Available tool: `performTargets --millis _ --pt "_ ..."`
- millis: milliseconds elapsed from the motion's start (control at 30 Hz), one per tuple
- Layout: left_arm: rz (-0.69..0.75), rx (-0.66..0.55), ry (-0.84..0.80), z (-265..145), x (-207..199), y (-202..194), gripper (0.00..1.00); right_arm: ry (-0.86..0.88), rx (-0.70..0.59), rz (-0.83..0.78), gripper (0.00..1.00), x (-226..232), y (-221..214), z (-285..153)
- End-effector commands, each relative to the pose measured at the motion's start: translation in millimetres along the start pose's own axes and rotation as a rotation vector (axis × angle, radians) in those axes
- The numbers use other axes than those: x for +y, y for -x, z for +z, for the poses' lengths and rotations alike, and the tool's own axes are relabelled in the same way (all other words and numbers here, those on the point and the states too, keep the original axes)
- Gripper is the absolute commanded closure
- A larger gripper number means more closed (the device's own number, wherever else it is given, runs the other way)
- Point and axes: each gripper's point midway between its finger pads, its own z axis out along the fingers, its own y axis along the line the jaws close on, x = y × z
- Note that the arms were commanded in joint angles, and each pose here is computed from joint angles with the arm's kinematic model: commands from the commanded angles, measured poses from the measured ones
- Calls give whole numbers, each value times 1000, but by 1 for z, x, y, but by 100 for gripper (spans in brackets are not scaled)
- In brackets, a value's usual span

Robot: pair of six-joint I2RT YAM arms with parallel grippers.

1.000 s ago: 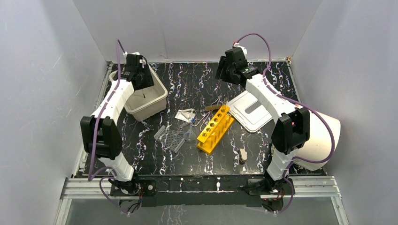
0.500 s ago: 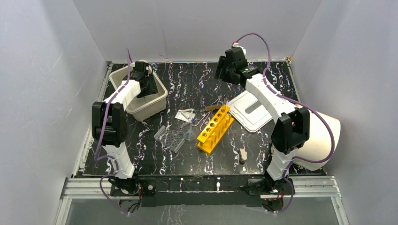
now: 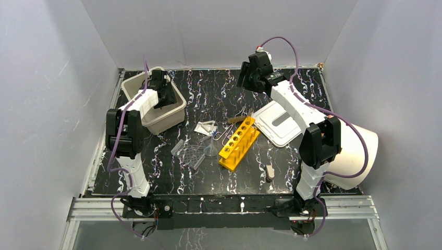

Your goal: Organize the chemistry lab equipment

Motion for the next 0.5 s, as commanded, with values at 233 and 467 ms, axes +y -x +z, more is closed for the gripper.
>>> performTargets --millis 233,467 --pt "-9 -113 -27 -39 -5 47 33 56 -51 -25 28 15 25 -11" --pt "-40 -159 -49 -85 -4 67 19 91 -31 -70 25 23 25 -15"
